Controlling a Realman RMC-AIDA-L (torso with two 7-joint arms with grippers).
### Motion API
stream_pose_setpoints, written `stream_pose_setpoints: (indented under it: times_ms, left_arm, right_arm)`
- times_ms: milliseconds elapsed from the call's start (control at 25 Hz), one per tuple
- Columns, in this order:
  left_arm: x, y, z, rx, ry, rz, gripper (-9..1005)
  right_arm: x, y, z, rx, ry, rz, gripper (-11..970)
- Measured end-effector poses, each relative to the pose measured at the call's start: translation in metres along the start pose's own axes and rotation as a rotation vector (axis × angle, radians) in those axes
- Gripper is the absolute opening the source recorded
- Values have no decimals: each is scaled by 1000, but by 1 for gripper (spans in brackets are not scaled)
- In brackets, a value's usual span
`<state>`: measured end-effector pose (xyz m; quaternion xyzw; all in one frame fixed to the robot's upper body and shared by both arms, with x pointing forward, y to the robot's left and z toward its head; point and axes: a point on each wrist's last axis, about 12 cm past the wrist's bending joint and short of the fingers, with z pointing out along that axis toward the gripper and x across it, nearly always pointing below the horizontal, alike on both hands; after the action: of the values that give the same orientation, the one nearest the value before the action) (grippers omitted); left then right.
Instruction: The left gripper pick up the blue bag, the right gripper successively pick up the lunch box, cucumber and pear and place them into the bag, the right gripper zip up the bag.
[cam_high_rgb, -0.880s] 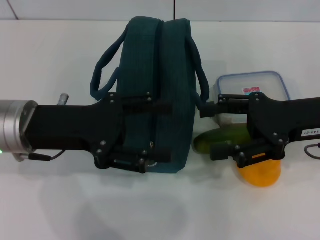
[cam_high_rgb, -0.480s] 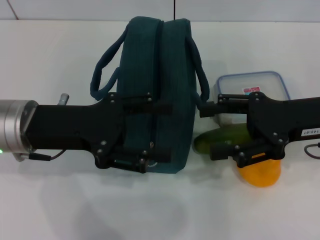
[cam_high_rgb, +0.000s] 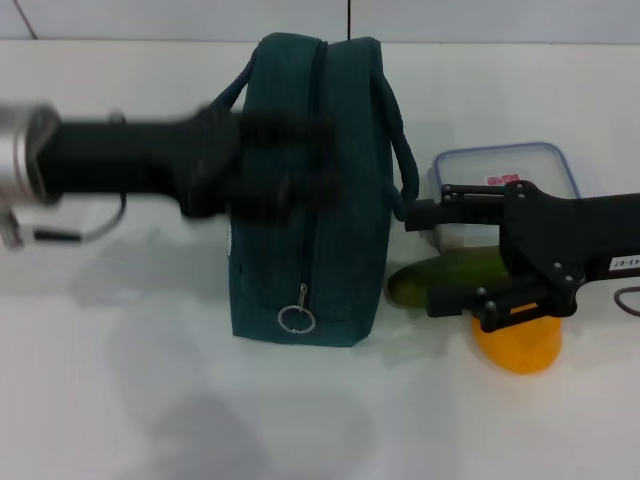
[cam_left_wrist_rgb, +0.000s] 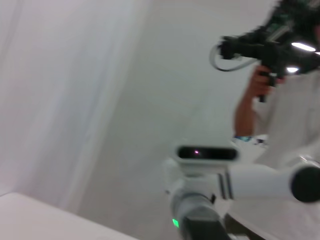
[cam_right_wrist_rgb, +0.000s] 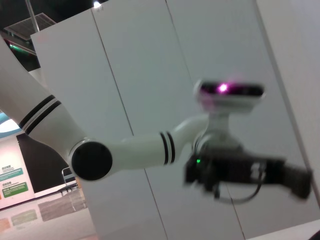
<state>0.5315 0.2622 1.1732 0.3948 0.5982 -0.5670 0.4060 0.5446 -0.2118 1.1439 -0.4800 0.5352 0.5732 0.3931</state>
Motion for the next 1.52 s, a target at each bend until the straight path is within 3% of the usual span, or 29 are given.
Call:
stream_pose_setpoints:
  times_ms: [80,320,520,800,1160,1520]
  left_arm:
    - [-22,6,-2,-55,20,-51,836]
    - [-90,21,-7,-357,168,-242,831]
    - [-120,26,-4,-541,268,-366,827]
    - [-112,41,3,-670,423,-490,821]
    - [-98,54,5,-712,521,-584,813]
    - [-93,56,16,-694,574,-599,805]
  right_arm:
    - [2,1,-3,7,-1,4,882]
    - [13,8,-15,43,-7,25,881]
    - [20,14,-24,71,-16,26,881]
    - [23,17,-31,94,-19,23,881]
    - [27,20,-33,102,-23,20,880]
    - [27,19,-31,104,-26,21,879]
